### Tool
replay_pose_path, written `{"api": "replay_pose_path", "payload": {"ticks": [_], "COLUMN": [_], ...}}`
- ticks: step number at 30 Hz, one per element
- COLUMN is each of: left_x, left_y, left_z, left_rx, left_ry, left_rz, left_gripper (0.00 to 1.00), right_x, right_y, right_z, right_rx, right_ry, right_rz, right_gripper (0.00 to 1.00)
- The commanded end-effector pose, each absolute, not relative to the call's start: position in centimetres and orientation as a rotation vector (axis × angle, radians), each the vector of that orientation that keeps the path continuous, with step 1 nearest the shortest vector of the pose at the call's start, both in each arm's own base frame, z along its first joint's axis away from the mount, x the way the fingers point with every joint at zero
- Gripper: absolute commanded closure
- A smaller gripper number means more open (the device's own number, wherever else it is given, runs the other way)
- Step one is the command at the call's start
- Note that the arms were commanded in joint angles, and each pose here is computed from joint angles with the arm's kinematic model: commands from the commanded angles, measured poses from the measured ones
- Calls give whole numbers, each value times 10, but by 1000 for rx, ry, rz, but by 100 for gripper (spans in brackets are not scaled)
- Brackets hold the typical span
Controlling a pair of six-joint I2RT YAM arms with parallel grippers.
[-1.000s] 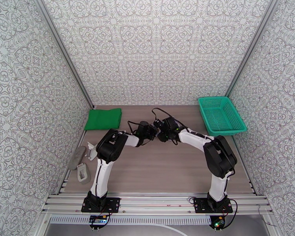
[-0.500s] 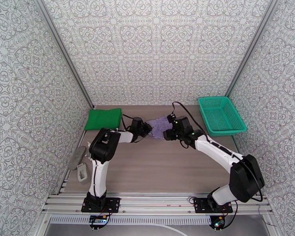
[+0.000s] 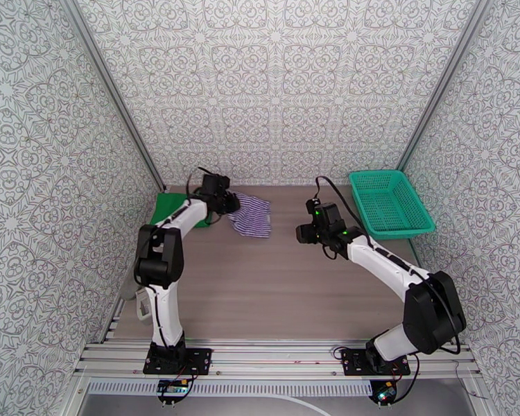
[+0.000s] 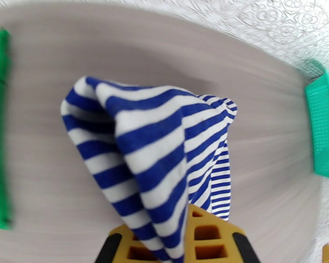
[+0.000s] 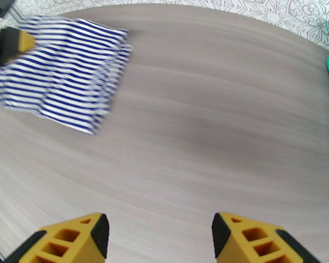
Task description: Fold and stack the mixed laundry pile
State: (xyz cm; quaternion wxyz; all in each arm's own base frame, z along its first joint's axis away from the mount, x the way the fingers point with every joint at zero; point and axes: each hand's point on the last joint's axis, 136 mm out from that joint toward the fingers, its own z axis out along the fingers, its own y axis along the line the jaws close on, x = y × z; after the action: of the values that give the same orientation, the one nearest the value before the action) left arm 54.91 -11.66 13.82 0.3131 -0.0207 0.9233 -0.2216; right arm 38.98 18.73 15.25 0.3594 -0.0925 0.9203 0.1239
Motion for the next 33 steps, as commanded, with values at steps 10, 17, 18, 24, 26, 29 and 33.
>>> {"api": "replay_pose_path", "payload": {"ticks": [10, 17, 18, 24, 26, 29, 33], "left_x": [561, 556, 556, 557, 557, 555, 550], "left_y": [-16, -3, 1, 24, 31, 40, 58], "left_z": [144, 159, 162, 181, 189, 199, 202], "left_rx": [178, 214, 198, 121, 102, 85, 48], "left_ry": [2511, 2505, 2500, 2450, 2422, 2373, 2351], "left_rz": [-180, -114, -111, -142, -170, -228, -242], "left_gripper": [100, 100, 100, 100, 100, 100, 100], "right_x": [403, 407, 407, 403, 402, 401, 402], "right_y": [181, 184, 184, 181, 180, 179, 180], "right_z": [135, 130, 129, 128, 128, 128, 129], "right_rx": [-205, -211, -211, -214, -215, -214, -215], "right_ry": [2398, 2413, 2415, 2423, 2424, 2423, 2426], "right_rz": [253, 253, 254, 237, 233, 230, 236], "right_gripper": [33, 33, 33, 33, 33, 33, 32]}}
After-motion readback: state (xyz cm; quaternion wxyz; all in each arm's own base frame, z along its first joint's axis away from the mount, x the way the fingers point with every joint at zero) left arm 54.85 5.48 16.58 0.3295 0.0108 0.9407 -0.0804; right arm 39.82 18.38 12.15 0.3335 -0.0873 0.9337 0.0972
